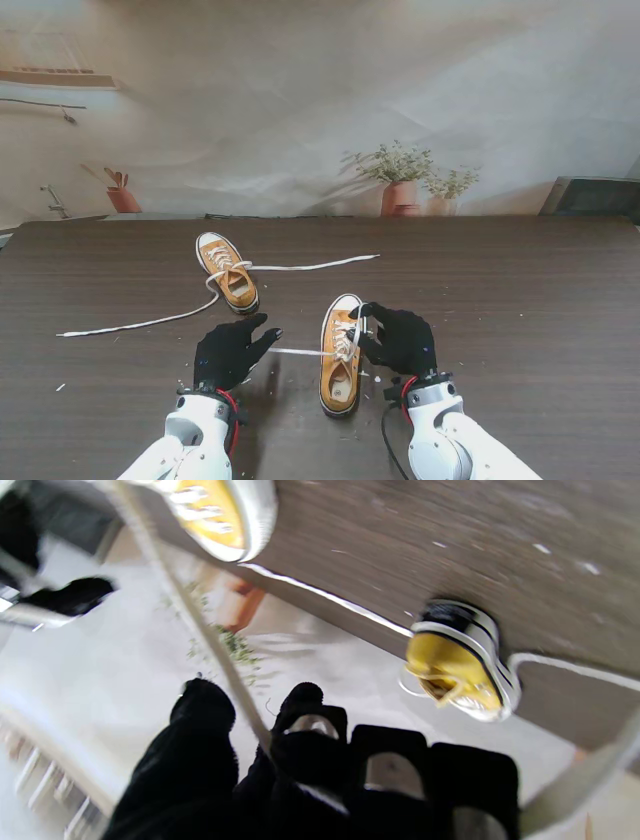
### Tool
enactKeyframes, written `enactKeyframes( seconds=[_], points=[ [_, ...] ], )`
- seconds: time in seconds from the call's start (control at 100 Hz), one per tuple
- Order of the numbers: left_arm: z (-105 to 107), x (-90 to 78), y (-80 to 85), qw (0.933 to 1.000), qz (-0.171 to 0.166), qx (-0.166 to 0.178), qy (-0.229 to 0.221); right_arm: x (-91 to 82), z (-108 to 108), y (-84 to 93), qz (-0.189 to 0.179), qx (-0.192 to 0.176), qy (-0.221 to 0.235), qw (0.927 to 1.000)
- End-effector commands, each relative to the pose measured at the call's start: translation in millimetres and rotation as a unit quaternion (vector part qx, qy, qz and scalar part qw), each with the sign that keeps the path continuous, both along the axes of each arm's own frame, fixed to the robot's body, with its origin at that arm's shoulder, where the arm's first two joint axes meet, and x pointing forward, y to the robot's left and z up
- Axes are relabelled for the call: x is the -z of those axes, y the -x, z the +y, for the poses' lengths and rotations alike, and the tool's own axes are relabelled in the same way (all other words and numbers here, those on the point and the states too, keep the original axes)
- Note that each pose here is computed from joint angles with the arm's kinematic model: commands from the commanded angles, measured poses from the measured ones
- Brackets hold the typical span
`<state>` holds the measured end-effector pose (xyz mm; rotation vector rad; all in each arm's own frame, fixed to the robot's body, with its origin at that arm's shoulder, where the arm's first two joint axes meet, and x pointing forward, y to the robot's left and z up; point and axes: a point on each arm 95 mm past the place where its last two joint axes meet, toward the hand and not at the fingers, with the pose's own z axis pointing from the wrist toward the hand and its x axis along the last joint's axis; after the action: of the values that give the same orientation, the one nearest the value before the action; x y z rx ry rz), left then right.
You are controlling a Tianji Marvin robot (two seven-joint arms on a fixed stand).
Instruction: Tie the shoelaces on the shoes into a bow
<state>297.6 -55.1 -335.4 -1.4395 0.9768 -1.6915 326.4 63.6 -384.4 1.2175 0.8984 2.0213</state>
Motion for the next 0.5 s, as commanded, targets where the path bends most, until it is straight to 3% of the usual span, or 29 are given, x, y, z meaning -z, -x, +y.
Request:
enactKeyframes(
  seconds=[0.0, 0.06, 0.14, 0.22, 0.32, 0.49],
  points=[
    [6, -9.0, -8.1, 0.9997, 0.003, 0.007, -0.024, 0.0, -1, 1.2, 0.002, -0.004, 0.005, 1.0],
    [8, -12.5, -11.9, 0.9962, 0.015, 0.002, -0.086, -0.4, -1, 1.4, 0.001, -0.003, 0.006, 1.0],
    [11, -17.2, -15.8, 0.9863, 0.048, 0.004, -0.158, -1.1, -2, 1.8, 0.0, -0.002, 0.005, 1.0],
    [15, -21.1, -16.7, 0.9691, 0.131, 0.021, -0.208, -1.6, -3, 2.1, 0.0, -0.002, 0.006, 1.0],
    [13, -27.3, -15.8, 0.9446, 0.218, 0.05, -0.241, -2.5, -5, 2.8, 0.001, 0.0, 0.004, 1.0],
    [11, -28.6, -13.6, 0.9158, 0.309, 0.104, -0.235, -4.7, -9, 3.9, -0.002, 0.005, 0.0, 1.0]
  ],
)
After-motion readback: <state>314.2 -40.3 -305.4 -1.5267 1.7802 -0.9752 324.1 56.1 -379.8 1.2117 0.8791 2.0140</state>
